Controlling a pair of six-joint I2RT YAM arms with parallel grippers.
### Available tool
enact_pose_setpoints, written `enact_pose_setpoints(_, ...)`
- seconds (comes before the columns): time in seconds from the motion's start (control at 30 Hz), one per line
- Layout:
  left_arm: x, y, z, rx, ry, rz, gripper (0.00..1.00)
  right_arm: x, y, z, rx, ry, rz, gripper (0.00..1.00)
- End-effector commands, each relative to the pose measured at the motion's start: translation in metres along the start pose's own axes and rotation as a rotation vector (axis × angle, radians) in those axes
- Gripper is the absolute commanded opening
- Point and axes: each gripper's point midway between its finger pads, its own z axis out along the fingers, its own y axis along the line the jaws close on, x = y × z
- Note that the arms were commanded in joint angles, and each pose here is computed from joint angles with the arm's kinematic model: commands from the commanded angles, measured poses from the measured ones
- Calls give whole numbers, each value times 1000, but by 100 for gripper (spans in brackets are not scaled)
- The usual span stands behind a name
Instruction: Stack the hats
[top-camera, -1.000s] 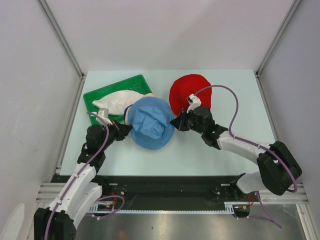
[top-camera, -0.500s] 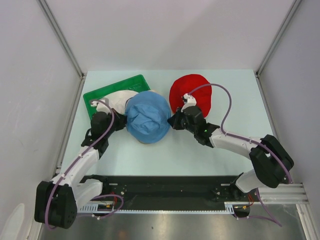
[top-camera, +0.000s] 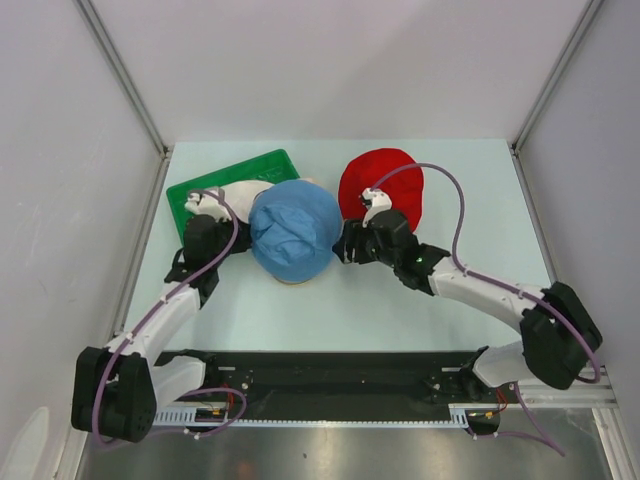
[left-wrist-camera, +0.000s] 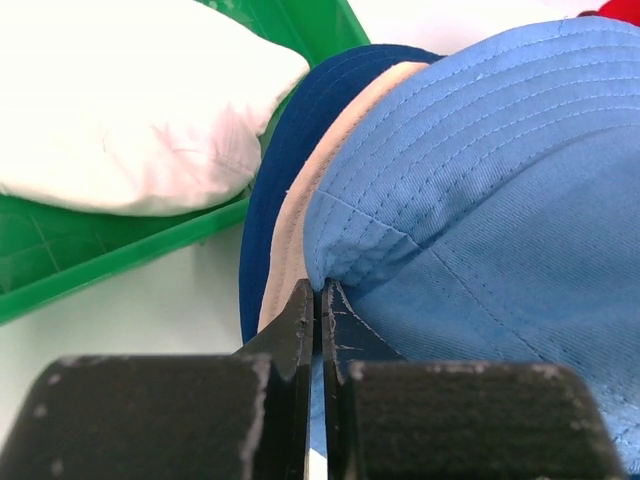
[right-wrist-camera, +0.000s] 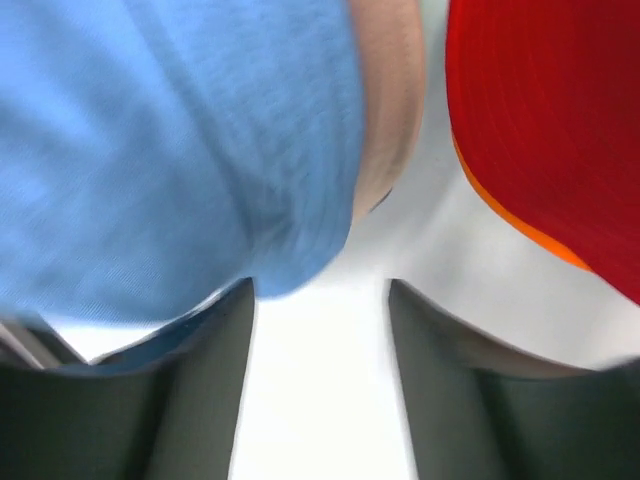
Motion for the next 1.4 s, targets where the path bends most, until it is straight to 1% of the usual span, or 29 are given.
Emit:
enact_pose_setpoints(0.0, -23, -14, 2, 66, -35, 95, 0, -44, 32, -47, -108, -39, -142, 65)
enact_pose_setpoints(0.1, -19, -21, 8, 104, -8, 107, 0, -66, 48, -70, -163, -91, -160, 69)
enact_pose_setpoints(0.2, -26, -24, 11, 110, -10, 128, 0, -86, 58, -74, -200, -136, -155, 70)
enact_pose_setpoints(0.23, -26, -23, 14, 103, -3, 133, 0, -96, 54, -72, -191, -150, -141, 70)
enact_pose_setpoints(0.27, -34, -24, 15, 98, -17, 151, 0, -101, 54, -67, -192, -152, -137, 69)
enact_pose_setpoints(0.3, -34, -23, 17, 89, -11, 159, 0, -114, 56, -65, -198, -173, -133, 67)
enact_pose_setpoints(0.33, -38, -22, 20, 81, -10, 172, 0, -114, 48, -51, -185, -154, -132, 64)
enact_pose_setpoints(0.37, -39, -21, 21, 70, -5, 175, 0, -120, 50, -46, -200, -164, -134, 61)
enact_pose_setpoints(0.4, -39, -19, 23, 65, 1, 182, 0, -129, 53, -43, -208, -183, -137, 60)
enact_pose_setpoints(0.43, -42, -20, 25, 67, 0, 194, 0, -126, 49, -29, -202, -163, -140, 60)
enact_pose_setpoints(0.5, -42, -20, 27, 62, 8, 195, 0, -128, 41, -17, -192, -153, -138, 60)
enact_pose_setpoints(0.57, -44, -20, 28, 62, 5, 200, 0, -138, 40, -5, -206, -176, -136, 60)
enact_pose_setpoints(0.67, -43, -20, 30, 62, 9, 202, 0, -141, 36, 8, -221, -178, -130, 61)
enact_pose_setpoints(0.93, -40, -19, 32, 66, 17, 202, 1, -142, 31, 21, -292, -181, -103, 63)
enact_pose_setpoints(1.1, -40, -20, 32, 68, 16, 199, 0, -135, 29, 33, -303, -159, -91, 62)
enact_pose_setpoints(1.17, -38, -19, 31, 69, 17, 195, 0, -132, 28, 37, -304, -150, -91, 60)
enact_pose_setpoints(1.2, -37, -20, 31, 74, 17, 195, 0, -130, 27, 40, -305, -143, -87, 57)
enact_pose_setpoints(1.27, -35, -20, 30, 73, 19, 193, 0, -128, 27, 42, -309, -135, -82, 36)
enact_pose_setpoints(1.3, -34, -18, 30, 70, 22, 191, 0, -127, 23, 45, -286, -136, -76, 22)
enact_pose_setpoints(1.33, -33, -19, 30, 71, 21, 190, 0, -128, 21, 46, -263, -139, -65, 4)
enact_pose_setpoints(1.37, -33, -19, 30, 69, 21, 189, 0, -128, 16, 48, -238, -139, -60, 0)
